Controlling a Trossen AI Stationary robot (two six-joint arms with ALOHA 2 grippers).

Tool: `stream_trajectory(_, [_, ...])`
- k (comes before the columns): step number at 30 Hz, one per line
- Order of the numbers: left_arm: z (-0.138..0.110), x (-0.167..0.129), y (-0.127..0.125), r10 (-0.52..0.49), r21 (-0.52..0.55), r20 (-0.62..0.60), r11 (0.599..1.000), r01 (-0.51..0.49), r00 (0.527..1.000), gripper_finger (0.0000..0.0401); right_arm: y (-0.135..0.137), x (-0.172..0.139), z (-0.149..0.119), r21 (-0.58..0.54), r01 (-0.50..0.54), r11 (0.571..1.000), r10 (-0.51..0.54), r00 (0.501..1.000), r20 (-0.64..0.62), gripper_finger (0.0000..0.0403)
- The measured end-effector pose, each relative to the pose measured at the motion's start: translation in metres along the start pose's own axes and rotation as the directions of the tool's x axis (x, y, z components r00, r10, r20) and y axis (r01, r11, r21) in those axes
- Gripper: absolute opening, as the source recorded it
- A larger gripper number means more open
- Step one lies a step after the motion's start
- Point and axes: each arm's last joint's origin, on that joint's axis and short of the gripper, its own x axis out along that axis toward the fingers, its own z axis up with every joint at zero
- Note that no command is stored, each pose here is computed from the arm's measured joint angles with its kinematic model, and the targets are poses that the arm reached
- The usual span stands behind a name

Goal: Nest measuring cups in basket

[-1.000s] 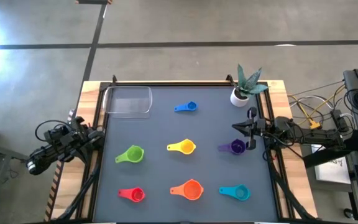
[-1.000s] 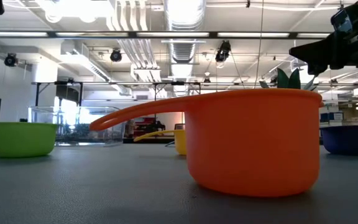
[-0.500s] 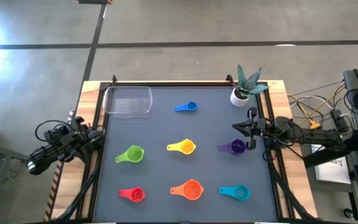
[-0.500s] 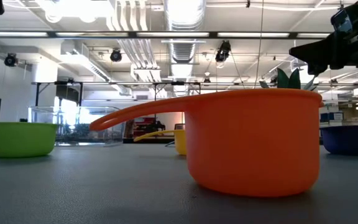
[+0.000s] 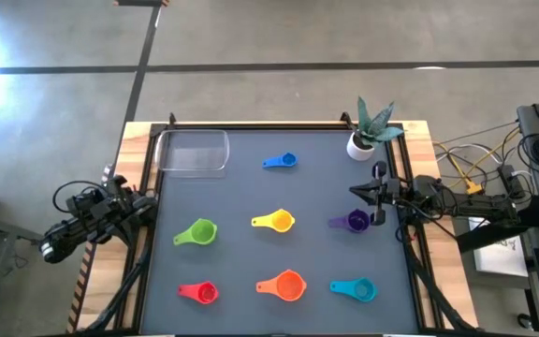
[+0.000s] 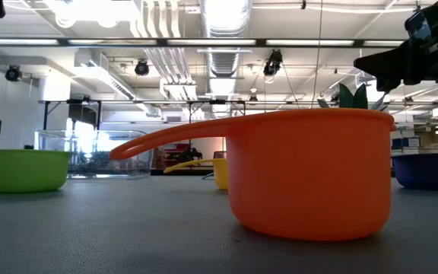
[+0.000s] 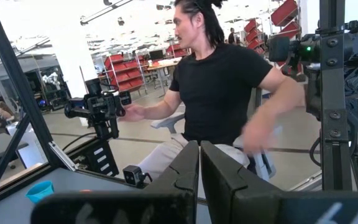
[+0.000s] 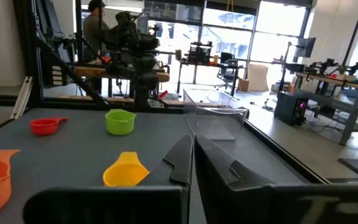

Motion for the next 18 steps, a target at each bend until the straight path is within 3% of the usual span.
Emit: stream_trajectory(18, [-0.0001, 0.0000, 0.0000, 0.000, 0.000, 0.000, 1.000, 0.000, 1.000, 0.0000, -0.0001, 0.0000, 0.0006, -0.019, 0.001, 1.000, -0.001, 1.000, 0.007, 0.0009])
